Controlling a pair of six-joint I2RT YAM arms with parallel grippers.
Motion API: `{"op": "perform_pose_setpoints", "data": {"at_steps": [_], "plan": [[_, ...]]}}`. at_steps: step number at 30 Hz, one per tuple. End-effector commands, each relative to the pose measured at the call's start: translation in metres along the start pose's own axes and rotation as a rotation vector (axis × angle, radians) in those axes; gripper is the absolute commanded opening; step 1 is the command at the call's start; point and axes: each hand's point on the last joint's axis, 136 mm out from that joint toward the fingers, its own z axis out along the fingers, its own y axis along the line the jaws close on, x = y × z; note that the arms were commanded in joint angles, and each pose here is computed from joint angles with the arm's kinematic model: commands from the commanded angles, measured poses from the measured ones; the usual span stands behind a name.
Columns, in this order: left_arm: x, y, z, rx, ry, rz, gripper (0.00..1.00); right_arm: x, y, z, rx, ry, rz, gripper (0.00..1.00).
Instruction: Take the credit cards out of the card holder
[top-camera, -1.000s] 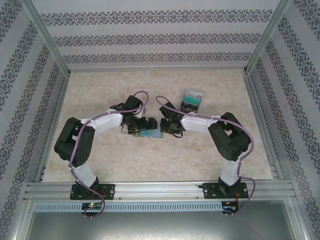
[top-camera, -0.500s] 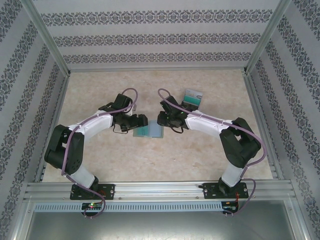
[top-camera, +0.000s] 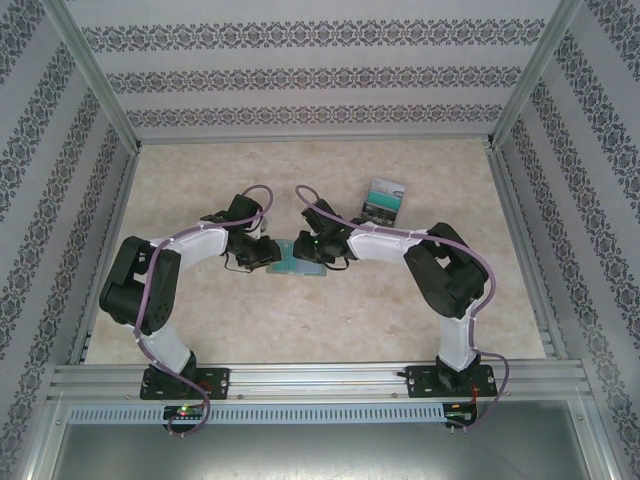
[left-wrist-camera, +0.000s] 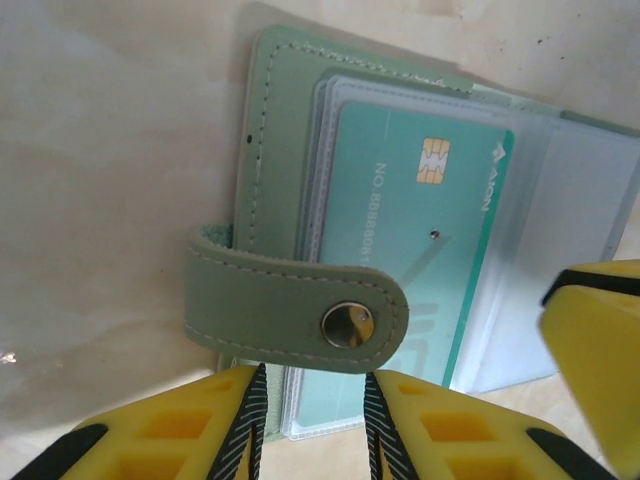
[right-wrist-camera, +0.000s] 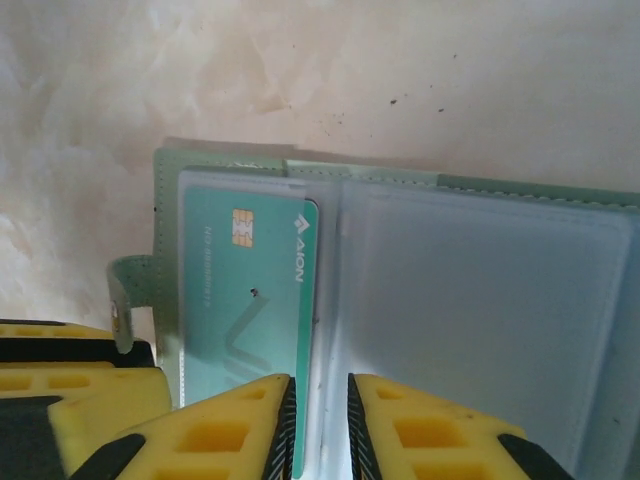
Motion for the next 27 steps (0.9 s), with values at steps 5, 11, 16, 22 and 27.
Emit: {"op": "perform_pose_setpoints", "data": {"at_steps": [5,11,16,22,27], "plan": [[-0.001,0.002,0.01,0.017,0.013,-0.026,0.28,0.0,0.013,0.01,-0.062,0.018,0.036,0.21],[0.002,0.004,0.013,0.017,0.027,-0.035,0.27,0.004,0.004,0.015,-0.044,0.034,0.062,0.2],[0.003,0.004,0.014,0.018,0.031,-0.04,0.26,0.008,0.0,0.019,-0.042,0.05,0.079,0.18],[0.005,0.003,0.016,0.022,0.039,-0.038,0.23,0.012,-0.001,0.023,-0.049,0.063,0.088,0.18],[0.007,0.001,0.017,0.024,0.045,-0.035,0.22,0.012,0.002,0.024,-0.072,0.068,0.095,0.14]]}}
